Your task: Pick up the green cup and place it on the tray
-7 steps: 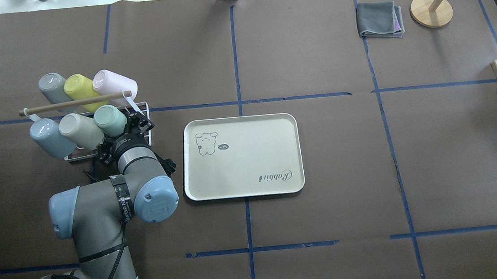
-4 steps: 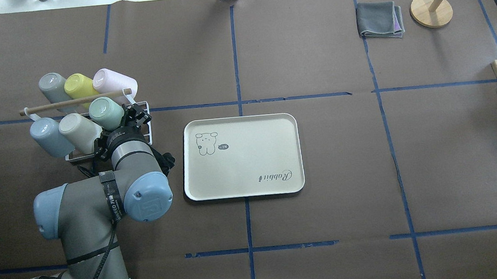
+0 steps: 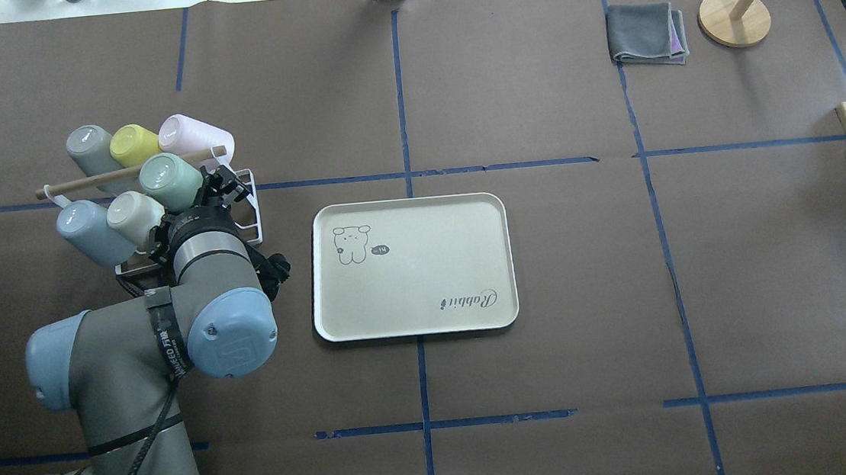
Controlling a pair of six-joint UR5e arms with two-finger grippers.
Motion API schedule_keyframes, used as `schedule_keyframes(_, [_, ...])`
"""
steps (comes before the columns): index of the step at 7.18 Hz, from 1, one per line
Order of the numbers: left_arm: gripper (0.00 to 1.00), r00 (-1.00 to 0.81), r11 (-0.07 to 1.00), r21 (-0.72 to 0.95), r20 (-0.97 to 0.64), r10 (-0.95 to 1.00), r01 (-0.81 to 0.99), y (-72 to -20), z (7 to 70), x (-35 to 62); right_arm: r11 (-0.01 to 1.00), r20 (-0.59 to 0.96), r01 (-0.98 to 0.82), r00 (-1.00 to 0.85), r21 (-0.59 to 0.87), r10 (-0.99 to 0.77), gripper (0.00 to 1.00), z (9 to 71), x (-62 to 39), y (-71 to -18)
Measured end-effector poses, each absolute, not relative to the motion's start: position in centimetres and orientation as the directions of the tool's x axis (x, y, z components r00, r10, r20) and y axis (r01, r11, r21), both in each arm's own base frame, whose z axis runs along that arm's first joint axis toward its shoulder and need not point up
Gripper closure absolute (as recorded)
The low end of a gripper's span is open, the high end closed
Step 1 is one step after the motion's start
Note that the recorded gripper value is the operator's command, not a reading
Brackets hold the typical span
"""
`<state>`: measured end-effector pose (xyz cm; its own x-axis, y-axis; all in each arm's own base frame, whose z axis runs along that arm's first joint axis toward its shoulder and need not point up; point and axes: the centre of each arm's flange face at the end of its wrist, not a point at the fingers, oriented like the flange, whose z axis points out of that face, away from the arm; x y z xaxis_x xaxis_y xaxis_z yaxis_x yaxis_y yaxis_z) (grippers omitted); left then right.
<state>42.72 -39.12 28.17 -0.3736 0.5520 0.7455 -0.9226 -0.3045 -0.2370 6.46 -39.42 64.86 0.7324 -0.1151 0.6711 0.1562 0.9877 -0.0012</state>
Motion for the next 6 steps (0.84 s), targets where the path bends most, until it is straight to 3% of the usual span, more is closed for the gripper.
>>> schedule_keyframes(3, [0.29,-0.232,-0.271,-0.091,0.803,0.549,-0.958,-37.8,24.1,39.2,0.988,0.676,0.155,0.728,0.002,-0.115,0.0,64.7,6.4,-39.5])
schedule_keyframes(6, [0.29,0.245,-0.075,0.401,0.685,0.686,-0.913,-36.3,21.9,38.7,0.988,0.675,0.155,0.728,0.007,-0.119,0.0,64.5,6.4,-39.8])
